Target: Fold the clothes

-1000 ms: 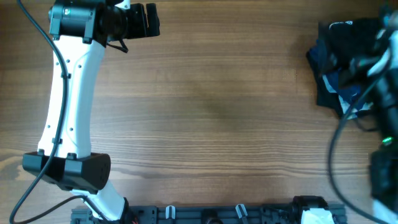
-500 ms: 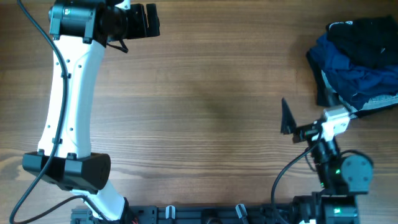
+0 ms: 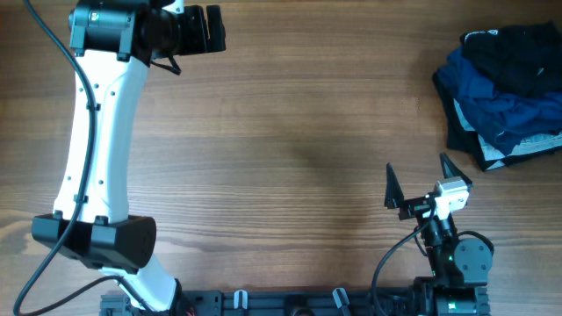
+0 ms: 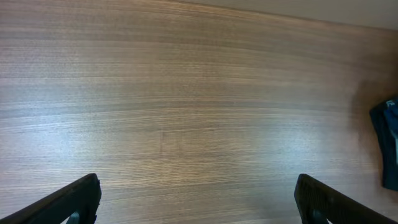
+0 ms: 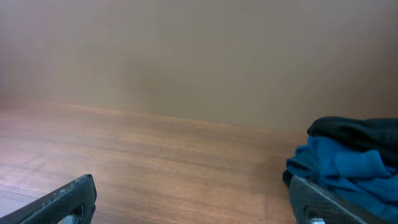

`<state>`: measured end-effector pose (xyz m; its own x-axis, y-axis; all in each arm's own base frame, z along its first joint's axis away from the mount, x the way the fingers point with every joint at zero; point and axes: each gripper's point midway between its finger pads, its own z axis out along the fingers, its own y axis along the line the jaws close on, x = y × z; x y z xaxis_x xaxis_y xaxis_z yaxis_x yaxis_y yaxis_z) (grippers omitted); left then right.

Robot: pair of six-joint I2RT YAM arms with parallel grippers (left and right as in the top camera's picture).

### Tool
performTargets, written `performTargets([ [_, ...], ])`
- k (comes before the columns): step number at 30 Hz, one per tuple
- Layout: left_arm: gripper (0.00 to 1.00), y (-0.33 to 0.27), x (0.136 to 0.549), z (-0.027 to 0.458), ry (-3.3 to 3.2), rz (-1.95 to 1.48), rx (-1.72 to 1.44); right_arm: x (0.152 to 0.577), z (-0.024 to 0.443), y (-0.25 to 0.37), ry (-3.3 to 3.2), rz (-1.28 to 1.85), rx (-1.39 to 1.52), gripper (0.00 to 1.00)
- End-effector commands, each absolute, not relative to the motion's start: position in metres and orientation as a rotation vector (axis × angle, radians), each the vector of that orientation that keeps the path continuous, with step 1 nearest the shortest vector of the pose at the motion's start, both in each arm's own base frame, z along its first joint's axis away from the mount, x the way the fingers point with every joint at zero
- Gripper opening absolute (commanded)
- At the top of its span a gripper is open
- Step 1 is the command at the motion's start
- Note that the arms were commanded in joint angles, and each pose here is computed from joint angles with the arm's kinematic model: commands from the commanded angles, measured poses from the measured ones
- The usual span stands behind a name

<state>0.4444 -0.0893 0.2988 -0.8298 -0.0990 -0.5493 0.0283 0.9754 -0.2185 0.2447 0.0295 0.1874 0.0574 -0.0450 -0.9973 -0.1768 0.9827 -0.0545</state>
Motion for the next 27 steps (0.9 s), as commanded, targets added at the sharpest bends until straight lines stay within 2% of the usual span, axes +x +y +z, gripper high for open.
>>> performTargets([
  [1,1.00,-0.0932,0.4451,0.2973,2.537,-0.312,-0.050,0.2444,0.1783,0.0264,1.551,0.107,-0.148,1.00],
  [27,1.00,-0.0917,0.4442,0.2999,2.531,-0.310,-0.054,0.2450,0.1770,0.0260,1.557,0.106,-0.146,1.00],
])
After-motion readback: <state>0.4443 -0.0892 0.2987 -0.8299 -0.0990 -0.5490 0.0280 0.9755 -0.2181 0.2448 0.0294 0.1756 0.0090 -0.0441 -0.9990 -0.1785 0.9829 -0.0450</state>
